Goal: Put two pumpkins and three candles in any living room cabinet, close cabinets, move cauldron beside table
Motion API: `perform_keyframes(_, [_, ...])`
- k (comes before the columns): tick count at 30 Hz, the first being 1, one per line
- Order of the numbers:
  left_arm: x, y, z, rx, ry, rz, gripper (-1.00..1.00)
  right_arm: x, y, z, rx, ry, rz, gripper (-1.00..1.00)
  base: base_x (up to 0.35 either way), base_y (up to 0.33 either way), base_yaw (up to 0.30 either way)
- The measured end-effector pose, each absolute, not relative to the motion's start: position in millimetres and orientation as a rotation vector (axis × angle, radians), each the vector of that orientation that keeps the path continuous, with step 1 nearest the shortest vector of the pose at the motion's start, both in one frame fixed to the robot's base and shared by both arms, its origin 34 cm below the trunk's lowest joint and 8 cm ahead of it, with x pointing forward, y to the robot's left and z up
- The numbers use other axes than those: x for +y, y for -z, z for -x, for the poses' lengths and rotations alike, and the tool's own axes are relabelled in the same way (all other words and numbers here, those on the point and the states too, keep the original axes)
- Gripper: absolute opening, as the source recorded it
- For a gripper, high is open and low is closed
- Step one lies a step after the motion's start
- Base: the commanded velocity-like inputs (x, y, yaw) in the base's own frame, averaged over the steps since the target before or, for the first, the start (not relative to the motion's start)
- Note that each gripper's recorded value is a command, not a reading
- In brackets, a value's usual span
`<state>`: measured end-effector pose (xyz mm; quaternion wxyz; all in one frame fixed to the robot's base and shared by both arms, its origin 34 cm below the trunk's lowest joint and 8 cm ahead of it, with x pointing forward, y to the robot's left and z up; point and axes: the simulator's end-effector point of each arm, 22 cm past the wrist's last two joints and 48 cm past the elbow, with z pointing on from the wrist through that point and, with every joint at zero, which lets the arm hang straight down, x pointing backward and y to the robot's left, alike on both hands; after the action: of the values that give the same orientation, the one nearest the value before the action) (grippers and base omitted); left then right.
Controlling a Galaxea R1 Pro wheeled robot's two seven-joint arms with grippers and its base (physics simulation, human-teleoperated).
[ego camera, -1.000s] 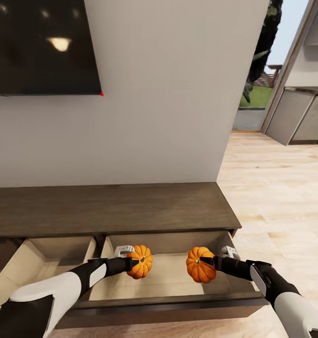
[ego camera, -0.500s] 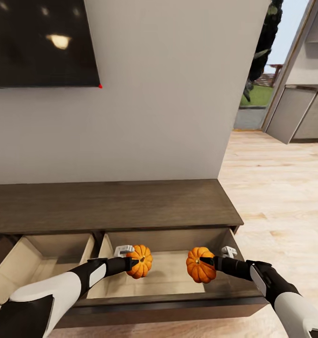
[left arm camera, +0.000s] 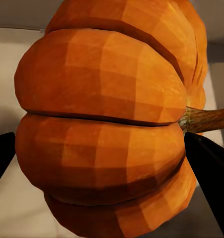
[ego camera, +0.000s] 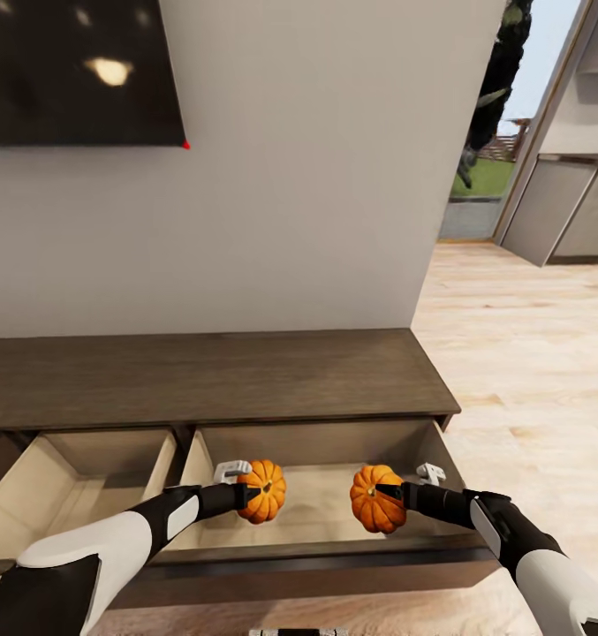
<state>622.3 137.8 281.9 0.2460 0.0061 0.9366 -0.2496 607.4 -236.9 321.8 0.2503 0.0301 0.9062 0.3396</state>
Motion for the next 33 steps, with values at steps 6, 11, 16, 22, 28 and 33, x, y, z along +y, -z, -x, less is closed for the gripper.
perform_keyframes(6, [143.1, -269.1, -620.4, 2.570, 0.689, 0.053, -1.00, -236.8, -308.5, -602.9, 2.488, -0.930, -0.096, -1.00, 0.120, 0.069, 0.000])
perform_keyframes(11, [144.9, -257.7, -616.3, 2.587, 0.690, 0.065, -1.00, -237.0, -297.3, -598.9, 2.507, -0.932, -0.107, -1.00, 0.034, 0.016, 0.000])
perform_keyframes(16, [144.0, -251.7, -613.6, 2.595, 0.699, 0.075, -1.00, -237.3, -290.8, -596.6, 2.517, -0.934, -0.118, -1.00, 0.002, 0.001, 0.000])
perform_keyframes(22, [143.1, -252.0, -613.5, 2.594, 0.702, 0.071, -1.00, -239.3, -288.6, -596.1, 2.528, -0.921, -0.126, -1.00, 0.000, 0.000, 0.000])
perform_keyframes(28, [142.9, -251.9, -613.4, 2.594, 0.700, 0.067, -1.00, -241.8, -286.7, -596.3, 2.534, -0.902, -0.130, -1.00, 0.000, 0.000, 0.000])
perform_keyframes(33, [143.2, -251.5, -613.1, 2.593, 0.697, 0.066, -1.00, -245.0, -286.3, -599.0, 2.535, -0.875, -0.121, -1.00, 0.000, 0.000, 0.000])
